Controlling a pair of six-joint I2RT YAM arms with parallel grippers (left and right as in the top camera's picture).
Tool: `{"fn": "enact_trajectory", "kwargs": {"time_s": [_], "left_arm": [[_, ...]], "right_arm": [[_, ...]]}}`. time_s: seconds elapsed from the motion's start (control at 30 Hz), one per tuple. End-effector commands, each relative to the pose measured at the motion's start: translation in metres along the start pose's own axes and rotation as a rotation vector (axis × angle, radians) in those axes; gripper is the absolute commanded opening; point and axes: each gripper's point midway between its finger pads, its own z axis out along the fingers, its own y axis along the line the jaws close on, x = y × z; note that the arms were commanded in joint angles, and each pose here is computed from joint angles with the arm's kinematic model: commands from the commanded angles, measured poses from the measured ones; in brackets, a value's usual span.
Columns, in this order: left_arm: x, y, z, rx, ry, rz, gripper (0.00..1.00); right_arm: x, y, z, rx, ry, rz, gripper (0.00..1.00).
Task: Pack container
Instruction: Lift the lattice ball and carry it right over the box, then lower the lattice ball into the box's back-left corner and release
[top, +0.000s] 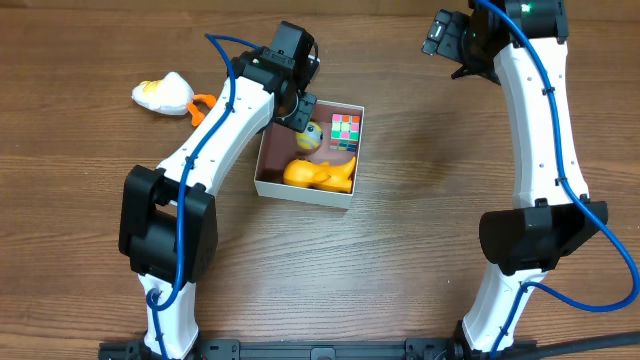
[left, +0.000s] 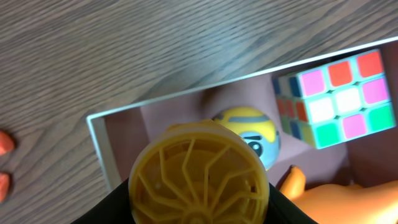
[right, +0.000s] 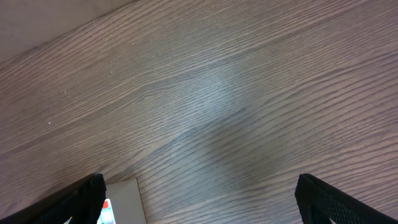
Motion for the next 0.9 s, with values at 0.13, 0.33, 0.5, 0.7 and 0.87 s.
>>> {"fn": "enact_trajectory", "kwargs": {"time_s": [0.13,0.33,0.5,0.7,0.87], "left_arm": [[0.010,0.008,0.025,-0.047,0.072,0.006,0.31],[0.018,0.008,0.040,-0.049,0.107,0.001,0.28],[0.014,0.008,0.041,-0.049,0.093,-0.002,0.31],[0.014,0.008,0.041,-0.049,0.093,-0.001,0.64],[0.014,0.008,0.041,-0.049,0.093,-0.001,0.77]], "right_arm": [[-0.005,0.001,-0.007,-0.008,-0.025,0.011,1.00],[-0.005,0.001,-0.007,-0.008,-0.025,0.011,1.00],[-0.005,0.001,-0.007,-0.008,-0.025,0.011,1.00],[-0.005,0.001,-0.007,-0.008,-0.025,0.011,1.00],[-0.005,0.001,-0.007,-0.008,-0.025,0.011,1.00]]}}
